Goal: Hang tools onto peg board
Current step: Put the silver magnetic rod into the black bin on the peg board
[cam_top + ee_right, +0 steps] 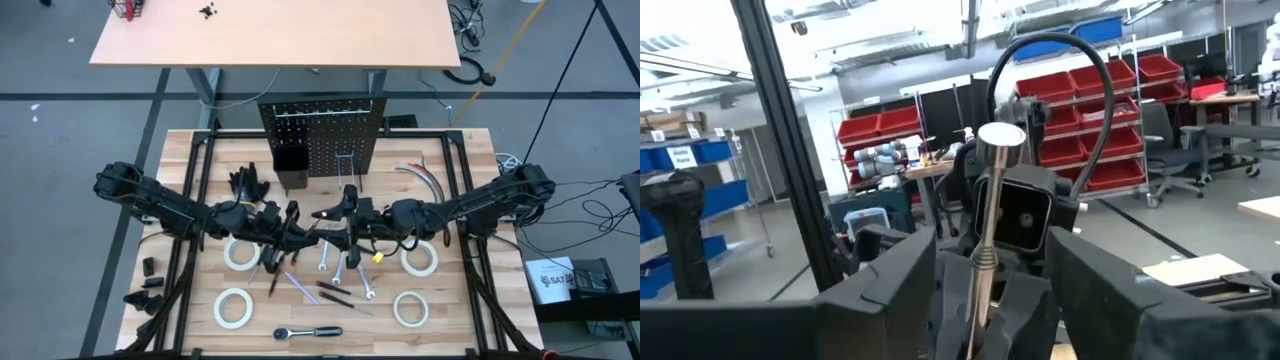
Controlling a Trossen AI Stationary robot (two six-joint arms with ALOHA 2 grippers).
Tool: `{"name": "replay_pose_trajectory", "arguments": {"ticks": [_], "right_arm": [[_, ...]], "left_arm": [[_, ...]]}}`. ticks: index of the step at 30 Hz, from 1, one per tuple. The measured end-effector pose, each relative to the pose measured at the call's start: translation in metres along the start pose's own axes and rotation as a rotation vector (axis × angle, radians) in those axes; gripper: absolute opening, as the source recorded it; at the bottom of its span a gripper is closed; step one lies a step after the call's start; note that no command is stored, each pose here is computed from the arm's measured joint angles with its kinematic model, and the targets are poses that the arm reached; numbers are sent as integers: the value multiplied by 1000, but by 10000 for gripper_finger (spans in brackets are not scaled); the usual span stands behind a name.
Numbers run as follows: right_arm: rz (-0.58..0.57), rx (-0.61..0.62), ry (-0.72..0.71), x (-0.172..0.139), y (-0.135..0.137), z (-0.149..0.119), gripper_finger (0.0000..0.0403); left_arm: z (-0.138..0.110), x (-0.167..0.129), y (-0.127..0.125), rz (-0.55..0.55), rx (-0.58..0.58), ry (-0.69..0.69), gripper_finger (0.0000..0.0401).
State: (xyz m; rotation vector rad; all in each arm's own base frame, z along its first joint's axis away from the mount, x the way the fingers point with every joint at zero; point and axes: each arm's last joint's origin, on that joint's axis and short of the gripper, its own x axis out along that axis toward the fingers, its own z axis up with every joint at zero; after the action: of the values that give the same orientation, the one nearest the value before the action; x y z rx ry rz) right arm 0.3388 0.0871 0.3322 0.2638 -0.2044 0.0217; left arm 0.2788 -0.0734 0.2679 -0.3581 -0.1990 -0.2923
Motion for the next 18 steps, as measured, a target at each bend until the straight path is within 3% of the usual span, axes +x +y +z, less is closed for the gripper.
{"name": "replay_pose_trajectory", "arguments": {"ticks": [8, 13, 18], "right_arm": [[16, -10, 16, 0, 0, -2, 19], [13, 21, 16, 0, -1, 0, 14], [22, 11, 131, -2, -5, -6, 12]], "left_arm": [[-1, 0, 0, 4, 0, 13, 14], [-3, 0, 2, 34, -2, 28, 78], [-6, -1, 5, 61, -1, 64, 142]]}}
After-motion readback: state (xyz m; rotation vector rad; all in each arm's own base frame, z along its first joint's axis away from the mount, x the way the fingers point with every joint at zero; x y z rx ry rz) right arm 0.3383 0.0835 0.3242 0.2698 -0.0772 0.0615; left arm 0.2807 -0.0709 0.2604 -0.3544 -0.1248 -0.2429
